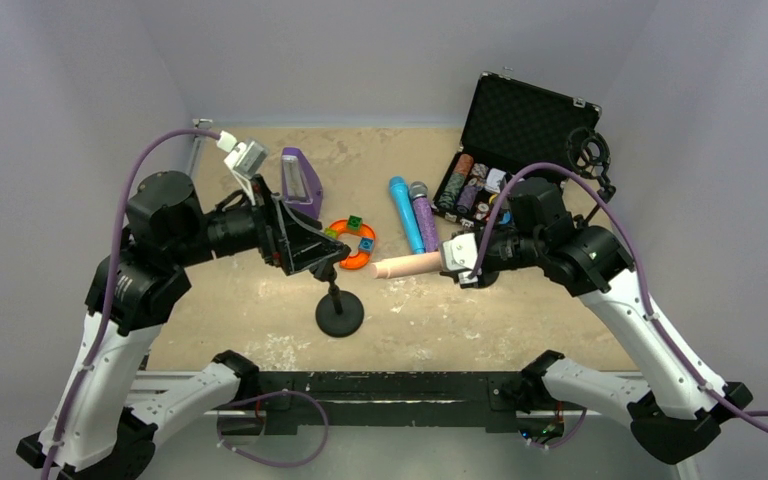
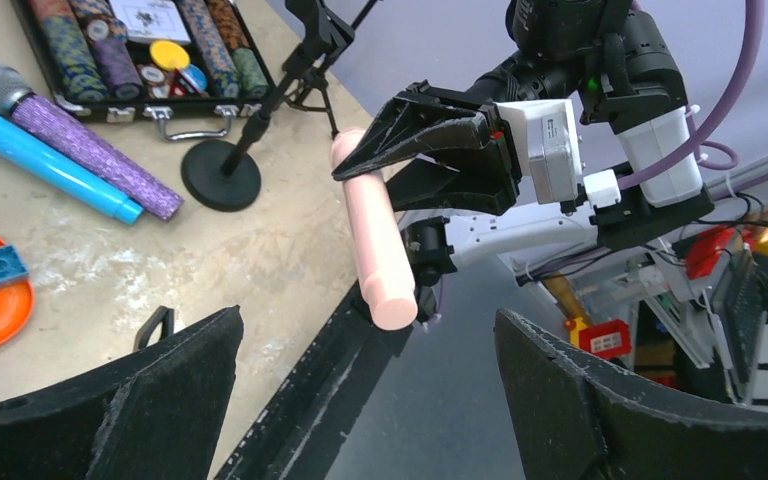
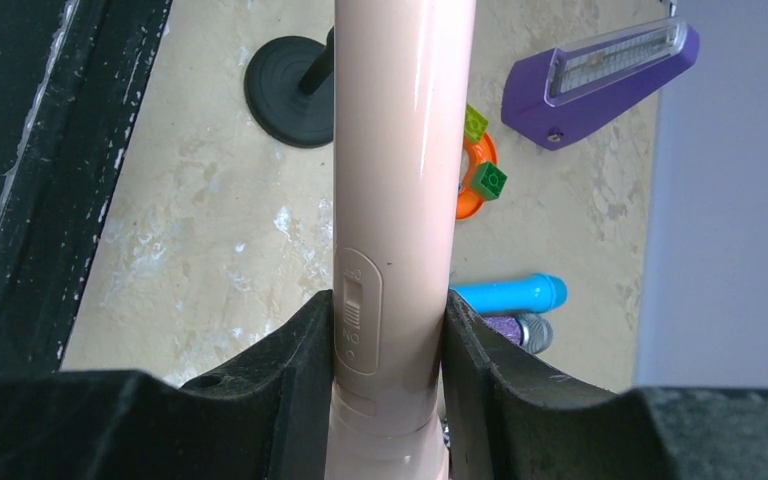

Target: Attach the microphones to the stand

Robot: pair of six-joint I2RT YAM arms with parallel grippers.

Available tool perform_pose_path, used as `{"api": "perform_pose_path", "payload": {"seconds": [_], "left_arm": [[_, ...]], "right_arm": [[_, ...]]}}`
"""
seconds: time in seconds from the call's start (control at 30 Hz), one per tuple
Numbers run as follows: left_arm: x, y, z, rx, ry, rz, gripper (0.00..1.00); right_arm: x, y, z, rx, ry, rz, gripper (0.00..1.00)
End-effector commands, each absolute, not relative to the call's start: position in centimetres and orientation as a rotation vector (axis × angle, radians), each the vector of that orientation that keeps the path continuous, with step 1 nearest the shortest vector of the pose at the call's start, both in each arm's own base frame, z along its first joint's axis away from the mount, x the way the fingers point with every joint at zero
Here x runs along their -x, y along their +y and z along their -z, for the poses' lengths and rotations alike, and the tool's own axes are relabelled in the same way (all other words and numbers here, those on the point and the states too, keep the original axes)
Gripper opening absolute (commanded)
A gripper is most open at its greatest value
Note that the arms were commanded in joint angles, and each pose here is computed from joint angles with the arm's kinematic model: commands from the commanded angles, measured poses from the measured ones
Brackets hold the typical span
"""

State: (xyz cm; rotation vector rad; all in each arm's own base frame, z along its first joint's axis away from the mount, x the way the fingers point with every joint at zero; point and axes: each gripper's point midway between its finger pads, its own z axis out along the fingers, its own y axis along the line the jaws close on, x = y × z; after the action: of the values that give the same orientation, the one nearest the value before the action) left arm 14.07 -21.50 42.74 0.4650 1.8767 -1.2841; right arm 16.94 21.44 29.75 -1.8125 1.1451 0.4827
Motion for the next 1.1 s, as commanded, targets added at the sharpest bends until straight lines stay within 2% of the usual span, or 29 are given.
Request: {"api": "perform_pose_path", "payload": {"seconds": [0.0, 0.3, 0.73, 1.07], "left_arm": [[-12.8, -22.2, -45.7, -0.532, 1.789, 1.391, 0.99], [-13.0, -23.4, -44.9, -0.548, 1.830, 1.466, 0.99], [-15.1, -25.7, -43.9, -0.577, 1.893, 1.506, 0.99], [-15.0, -26.6, -44.3, -0.607, 1.901, 1.547, 0.99]], "right_arm": [[-16.4, 21.4, -30.8, 1.818, 1.066, -0.461, 0.07], [-15.7, 20.9, -31.4, 1.810, 1.051, -0.447, 0.07], [-16.8, 19.4, -32.9, 1.806, 1.054, -0.294, 0.07], [-17.9, 19.1, -33.4, 1.817, 1.051, -0.220, 0.07]]}}
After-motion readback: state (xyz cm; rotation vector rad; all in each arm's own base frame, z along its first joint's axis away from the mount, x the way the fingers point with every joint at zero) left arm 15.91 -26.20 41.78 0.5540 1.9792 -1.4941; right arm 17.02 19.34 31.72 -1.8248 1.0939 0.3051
